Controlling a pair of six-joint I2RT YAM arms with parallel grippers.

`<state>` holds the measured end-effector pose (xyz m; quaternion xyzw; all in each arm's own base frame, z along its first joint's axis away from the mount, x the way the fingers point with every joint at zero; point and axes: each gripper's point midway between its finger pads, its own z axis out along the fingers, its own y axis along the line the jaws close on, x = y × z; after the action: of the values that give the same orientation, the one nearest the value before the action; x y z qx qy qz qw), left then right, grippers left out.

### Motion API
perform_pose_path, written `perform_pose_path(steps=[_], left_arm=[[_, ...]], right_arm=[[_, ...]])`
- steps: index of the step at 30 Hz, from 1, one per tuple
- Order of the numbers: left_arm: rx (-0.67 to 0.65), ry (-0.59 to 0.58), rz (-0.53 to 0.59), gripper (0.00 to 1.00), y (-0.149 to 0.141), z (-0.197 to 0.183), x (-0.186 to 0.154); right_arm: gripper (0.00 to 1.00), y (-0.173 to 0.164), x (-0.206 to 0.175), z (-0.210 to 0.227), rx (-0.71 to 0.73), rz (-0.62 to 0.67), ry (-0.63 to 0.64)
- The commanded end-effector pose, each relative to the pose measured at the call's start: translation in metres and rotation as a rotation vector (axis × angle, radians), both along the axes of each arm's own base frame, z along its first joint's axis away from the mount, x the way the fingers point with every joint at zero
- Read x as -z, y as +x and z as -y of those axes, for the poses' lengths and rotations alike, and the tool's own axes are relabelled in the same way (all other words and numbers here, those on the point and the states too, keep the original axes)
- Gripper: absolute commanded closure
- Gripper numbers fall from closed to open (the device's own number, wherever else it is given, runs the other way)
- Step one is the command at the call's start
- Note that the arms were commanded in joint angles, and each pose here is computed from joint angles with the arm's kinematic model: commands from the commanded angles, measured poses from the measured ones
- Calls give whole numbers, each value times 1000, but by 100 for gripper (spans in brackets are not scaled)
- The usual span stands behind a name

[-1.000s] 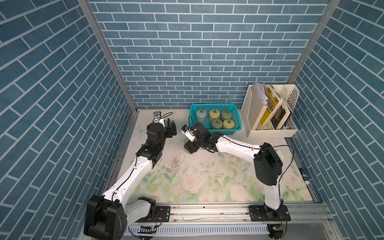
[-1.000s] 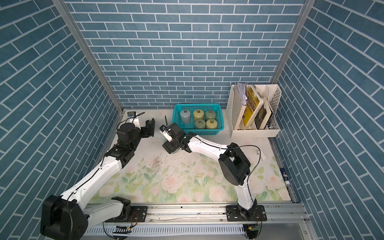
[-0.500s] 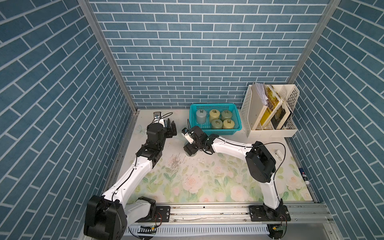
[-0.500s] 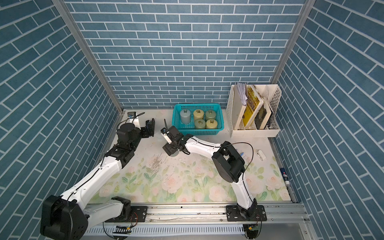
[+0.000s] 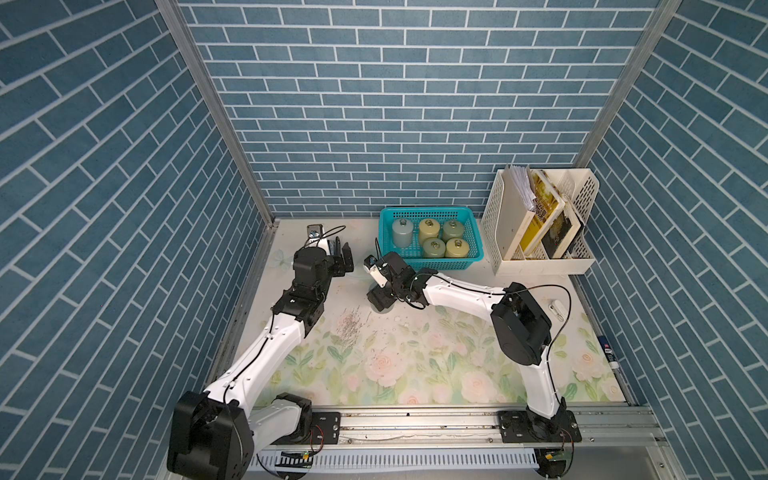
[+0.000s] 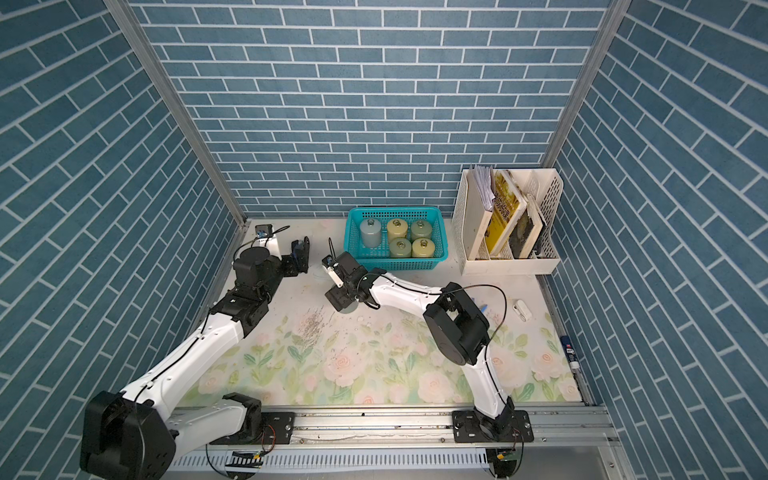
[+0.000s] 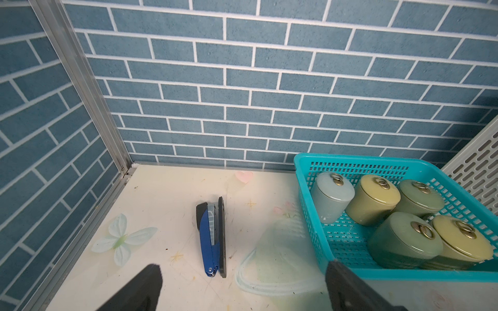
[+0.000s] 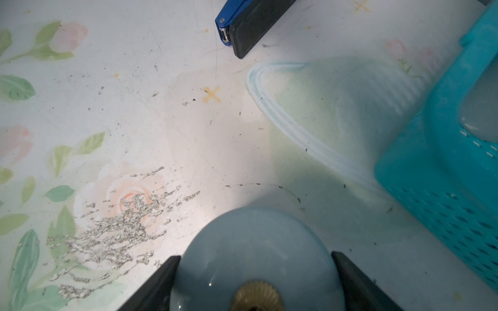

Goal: Take the tea canister out of the basket
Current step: Place the tea canister at the center of the board.

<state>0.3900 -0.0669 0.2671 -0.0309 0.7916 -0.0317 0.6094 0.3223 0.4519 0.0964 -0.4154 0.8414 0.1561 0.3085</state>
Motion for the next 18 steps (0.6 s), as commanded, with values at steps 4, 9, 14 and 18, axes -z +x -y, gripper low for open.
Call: perform_pose_path(steps=[4, 9, 14, 18], left_arm=[[17, -9, 10, 0, -3, 1, -3], [27, -20, 14, 0, -4, 3, -6], [51, -43, 28, 0, -3, 8, -15], [66, -70, 41, 0, 0, 13, -20]], right_arm=[[0, 6, -23, -7, 27, 37, 65], [0, 7, -36, -11, 20, 51, 97], [0, 19, -75, -3, 53, 123, 164], [0, 46, -106, 27, 143, 169, 224]])
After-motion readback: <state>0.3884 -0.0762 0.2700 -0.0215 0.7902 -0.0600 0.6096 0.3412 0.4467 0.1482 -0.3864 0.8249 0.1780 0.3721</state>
